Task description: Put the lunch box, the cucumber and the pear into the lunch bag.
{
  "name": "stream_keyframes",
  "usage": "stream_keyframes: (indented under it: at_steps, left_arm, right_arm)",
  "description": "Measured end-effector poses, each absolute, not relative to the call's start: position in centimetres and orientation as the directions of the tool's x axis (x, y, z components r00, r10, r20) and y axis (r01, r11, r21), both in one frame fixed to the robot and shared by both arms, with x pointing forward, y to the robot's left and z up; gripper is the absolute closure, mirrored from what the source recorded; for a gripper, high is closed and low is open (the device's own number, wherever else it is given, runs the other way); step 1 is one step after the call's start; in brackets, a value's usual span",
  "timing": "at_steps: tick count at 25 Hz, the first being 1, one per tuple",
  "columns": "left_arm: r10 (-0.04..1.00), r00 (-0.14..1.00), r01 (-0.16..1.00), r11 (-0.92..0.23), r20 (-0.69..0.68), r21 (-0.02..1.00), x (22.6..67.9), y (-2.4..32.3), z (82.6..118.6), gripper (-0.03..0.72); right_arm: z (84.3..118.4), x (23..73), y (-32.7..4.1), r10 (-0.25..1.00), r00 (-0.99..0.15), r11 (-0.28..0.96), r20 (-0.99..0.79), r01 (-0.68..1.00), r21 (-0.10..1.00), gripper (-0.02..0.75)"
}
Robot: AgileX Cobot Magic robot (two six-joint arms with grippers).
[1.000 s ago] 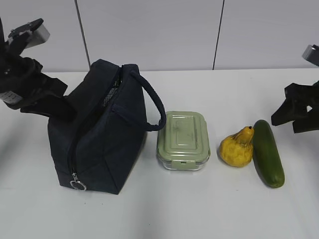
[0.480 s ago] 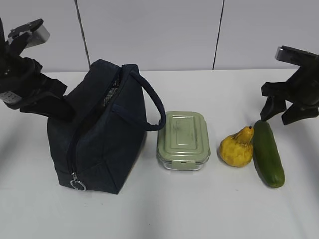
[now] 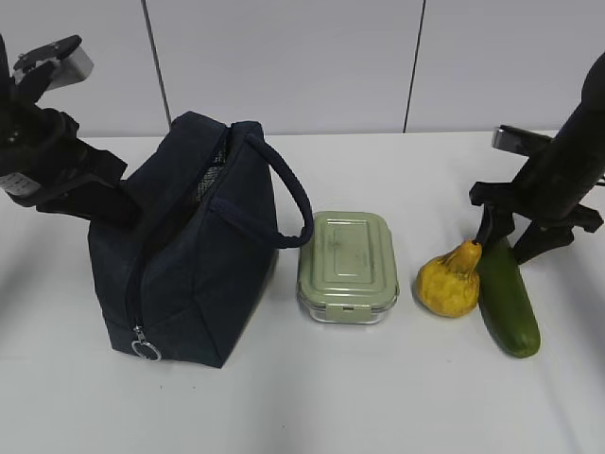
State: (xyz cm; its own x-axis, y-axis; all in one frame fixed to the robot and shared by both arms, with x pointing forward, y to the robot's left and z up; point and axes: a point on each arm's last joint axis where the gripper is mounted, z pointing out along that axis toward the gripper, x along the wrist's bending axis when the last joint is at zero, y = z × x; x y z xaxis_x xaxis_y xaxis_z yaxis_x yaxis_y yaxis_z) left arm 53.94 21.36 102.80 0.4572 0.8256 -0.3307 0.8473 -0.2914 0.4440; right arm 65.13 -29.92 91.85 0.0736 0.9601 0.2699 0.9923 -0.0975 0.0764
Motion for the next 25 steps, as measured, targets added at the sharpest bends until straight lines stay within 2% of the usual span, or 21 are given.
stream_keyframes:
  at_steps: [5, 11, 13, 16, 18, 22, 25]
  left_arm:
    - [0.827, 0.457, 0.846, -0.290, -0.329, 0.446, 54.0, 21.4, 102.8, 0.680]
    - [0.827, 0.458, 0.846, -0.291, -0.327, 0.447, 54.0, 21.4, 102.8, 0.680]
    - [0.827, 0.458, 0.846, -0.291, -0.327, 0.447, 54.0, 21.4, 102.8, 0.680]
    - [0.827, 0.458, 0.846, -0.291, -0.327, 0.448, 54.0, 21.4, 102.8, 0.680]
    - [0.827, 0.458, 0.845, -0.291, -0.327, 0.448, 54.0, 21.4, 102.8, 0.680]
    - [0.827, 0.457, 0.845, -0.290, -0.326, 0.449, 54.0, 21.4, 102.8, 0.680]
    - [0.827, 0.457, 0.845, -0.290, -0.326, 0.449, 54.0, 21.4, 102.8, 0.680]
  right_arm:
    - [90.7, 64.9, -29.9, 0.960, 0.076, -0.080, 0.269, 0.997, 0.006, 0.314]
    - [92.3, 65.4, -30.1, 0.967, 0.043, -0.052, 0.250, 0.998, 0.028, 0.358]
    - [94.9, 65.9, -30.1, 0.969, 0.018, -0.044, 0.248, 0.994, 0.099, 0.358]
    - [101.3, 66.4, -29.7, 0.958, -0.045, -0.031, 0.283, 0.965, 0.259, 0.359]
    - [106.0, 66.0, -28.5, 0.932, -0.134, -0.008, 0.337, 0.922, 0.388, 0.359]
    - [113.9, 64.4, -21.9, 0.779, -0.455, 0.084, 0.432, 0.758, 0.647, 0.359]
    - [116.5, 63.1, -15.5, 0.631, -0.646, 0.099, 0.428, 0.615, 0.782, 0.360]
